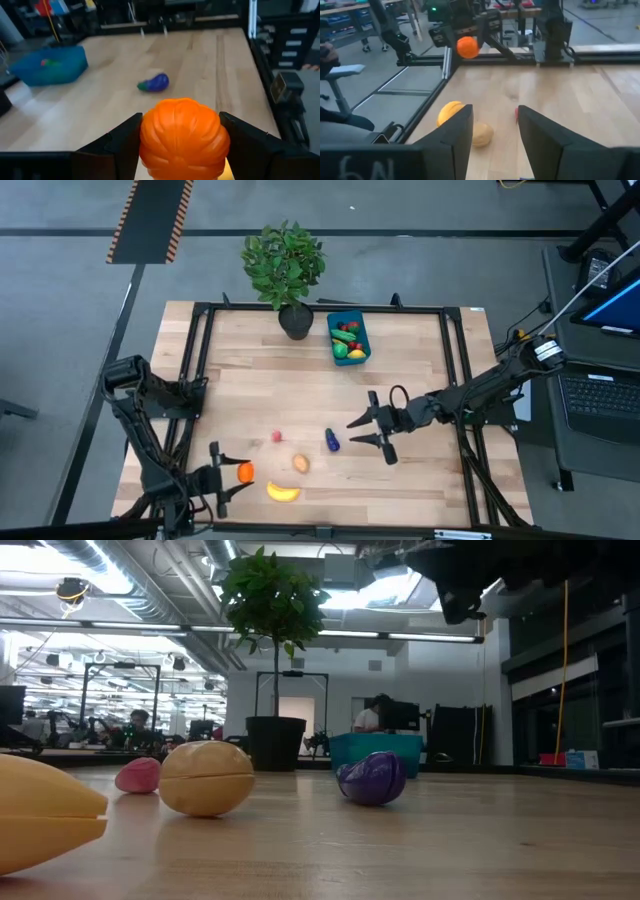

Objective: Pick and placing Produce into tupperware
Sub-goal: Put the pumpkin into the blue bin

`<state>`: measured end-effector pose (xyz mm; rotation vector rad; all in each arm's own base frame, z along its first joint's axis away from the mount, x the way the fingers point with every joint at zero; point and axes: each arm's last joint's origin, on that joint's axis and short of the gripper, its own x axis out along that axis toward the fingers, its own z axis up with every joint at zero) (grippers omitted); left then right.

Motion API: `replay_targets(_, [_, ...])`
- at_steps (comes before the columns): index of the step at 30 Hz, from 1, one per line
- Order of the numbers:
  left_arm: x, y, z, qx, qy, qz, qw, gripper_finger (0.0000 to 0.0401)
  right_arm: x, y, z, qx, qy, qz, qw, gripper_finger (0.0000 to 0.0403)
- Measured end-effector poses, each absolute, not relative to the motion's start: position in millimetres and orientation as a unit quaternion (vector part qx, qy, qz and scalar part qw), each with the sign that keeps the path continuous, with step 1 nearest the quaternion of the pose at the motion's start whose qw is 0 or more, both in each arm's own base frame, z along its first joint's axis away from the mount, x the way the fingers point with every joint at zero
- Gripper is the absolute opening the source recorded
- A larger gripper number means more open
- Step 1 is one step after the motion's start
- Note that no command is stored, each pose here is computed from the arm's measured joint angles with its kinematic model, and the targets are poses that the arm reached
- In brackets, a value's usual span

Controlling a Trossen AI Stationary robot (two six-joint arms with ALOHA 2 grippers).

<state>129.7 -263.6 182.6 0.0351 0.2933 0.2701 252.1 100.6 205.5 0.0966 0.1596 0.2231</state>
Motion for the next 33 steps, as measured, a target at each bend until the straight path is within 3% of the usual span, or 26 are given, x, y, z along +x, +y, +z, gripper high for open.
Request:
replay_targets(12, [163.2, -235.7, 174.1, 0.036, 0.141, 0.210, 0.967, 0.0228, 249.0, 90.9, 214.5, 0.030, 0.072, 0.090, 0.993, 0.0159])
replay_targets(20, [197.9, -213.0, 177.3, 0.005, 0.098, 0.288, 0.953, 0.0228, 247.2, 82.1, 217.1, 0.035, 0.057, -0.079, 0.995, 0.0159])
replay_targets(25, [222.8, -193.7, 178.9, 0.023, 0.104, 0.331, 0.938, 0.0228, 246.2, 81.0, 212.2, 0.041, 0.077, -0.101, 0.991, 0.0159])
replay_targets(33, [266.3, -151.1, 178.1, 0.068, 0.207, 0.347, 0.912, 0.0228, 244.1, 74.0, 205.7, 0.042, 0.095, -0.186, 0.977, 0.0159])
